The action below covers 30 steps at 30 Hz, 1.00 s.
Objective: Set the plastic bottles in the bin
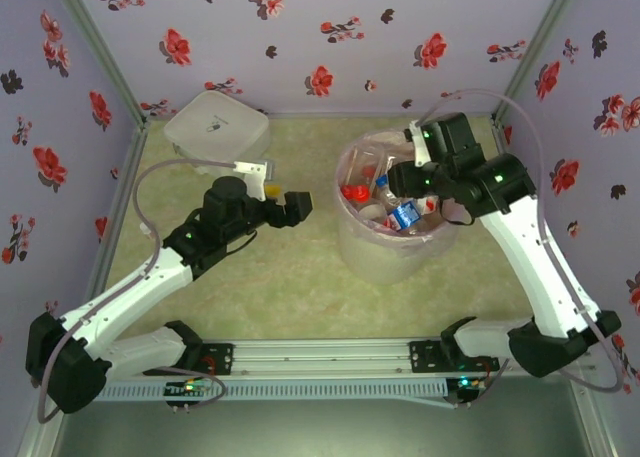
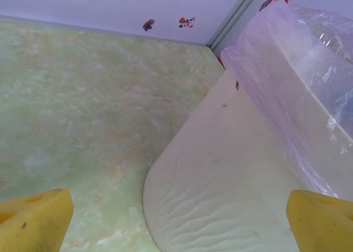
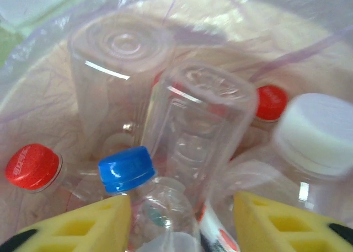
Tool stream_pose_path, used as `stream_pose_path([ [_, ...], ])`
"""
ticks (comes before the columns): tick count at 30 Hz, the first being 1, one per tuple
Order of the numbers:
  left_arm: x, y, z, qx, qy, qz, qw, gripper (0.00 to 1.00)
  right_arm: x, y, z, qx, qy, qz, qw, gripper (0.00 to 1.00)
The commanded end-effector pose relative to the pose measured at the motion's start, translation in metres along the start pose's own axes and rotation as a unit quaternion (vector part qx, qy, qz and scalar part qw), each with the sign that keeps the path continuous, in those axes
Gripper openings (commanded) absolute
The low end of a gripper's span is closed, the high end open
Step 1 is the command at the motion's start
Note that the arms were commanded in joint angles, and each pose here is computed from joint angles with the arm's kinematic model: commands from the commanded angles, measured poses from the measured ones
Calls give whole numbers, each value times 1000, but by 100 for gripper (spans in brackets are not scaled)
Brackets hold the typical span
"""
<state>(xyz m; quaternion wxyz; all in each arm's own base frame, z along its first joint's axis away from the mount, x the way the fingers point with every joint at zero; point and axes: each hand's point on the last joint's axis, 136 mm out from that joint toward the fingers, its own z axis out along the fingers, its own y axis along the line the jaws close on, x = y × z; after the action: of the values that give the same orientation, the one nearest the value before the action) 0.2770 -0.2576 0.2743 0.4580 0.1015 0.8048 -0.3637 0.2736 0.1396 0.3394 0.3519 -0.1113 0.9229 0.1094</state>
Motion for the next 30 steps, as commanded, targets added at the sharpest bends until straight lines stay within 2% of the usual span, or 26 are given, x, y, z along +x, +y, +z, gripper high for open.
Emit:
stream_pose_path([
  [1, -11, 0, -13, -7, -18, 3, 1000, 100, -17, -34, -40, 62, -75, 44, 994, 63],
  [4, -12, 6, -20, -21, -20, 8, 1000, 100, -6, -68, -59, 119, -85, 81, 986, 75],
  [8, -15, 21, -27, -50, -24, 5, 998, 100, 18, -89, -58, 141, -55, 123, 981, 81],
  [9, -16, 26, -29, -57, -25, 3, 998, 100, 24, -90, -54, 136, -47, 132, 981, 79],
  [12, -16, 36, -35, -69, -30, -1, 997, 100, 39, -90, -41, 113, -23, 158, 981, 59],
  [14, -15, 43, -39, -78, -32, -7, 996, 100, 42, -83, -33, 81, -23, 171, 982, 54],
  [16, -13, 50, -43, -88, -31, -14, 996, 100, 44, -75, -25, 48, -21, 184, 982, 53],
  [21, -7, 61, -56, -107, -27, -22, 994, 100, 45, -63, -5, 0, -21, 207, 978, 41],
  [23, -6, 67, -62, -121, -27, -25, 992, 100, 46, -64, 4, -2, -15, 217, 976, 40],
  [27, 0, 89, -76, -172, -22, -34, 984, 100, 32, -43, 26, -73, -31, 246, 966, 37],
  [30, 5, 103, -91, -210, -25, -38, 977, 100, 19, -26, 43, -93, -41, 244, 964, 36],
])
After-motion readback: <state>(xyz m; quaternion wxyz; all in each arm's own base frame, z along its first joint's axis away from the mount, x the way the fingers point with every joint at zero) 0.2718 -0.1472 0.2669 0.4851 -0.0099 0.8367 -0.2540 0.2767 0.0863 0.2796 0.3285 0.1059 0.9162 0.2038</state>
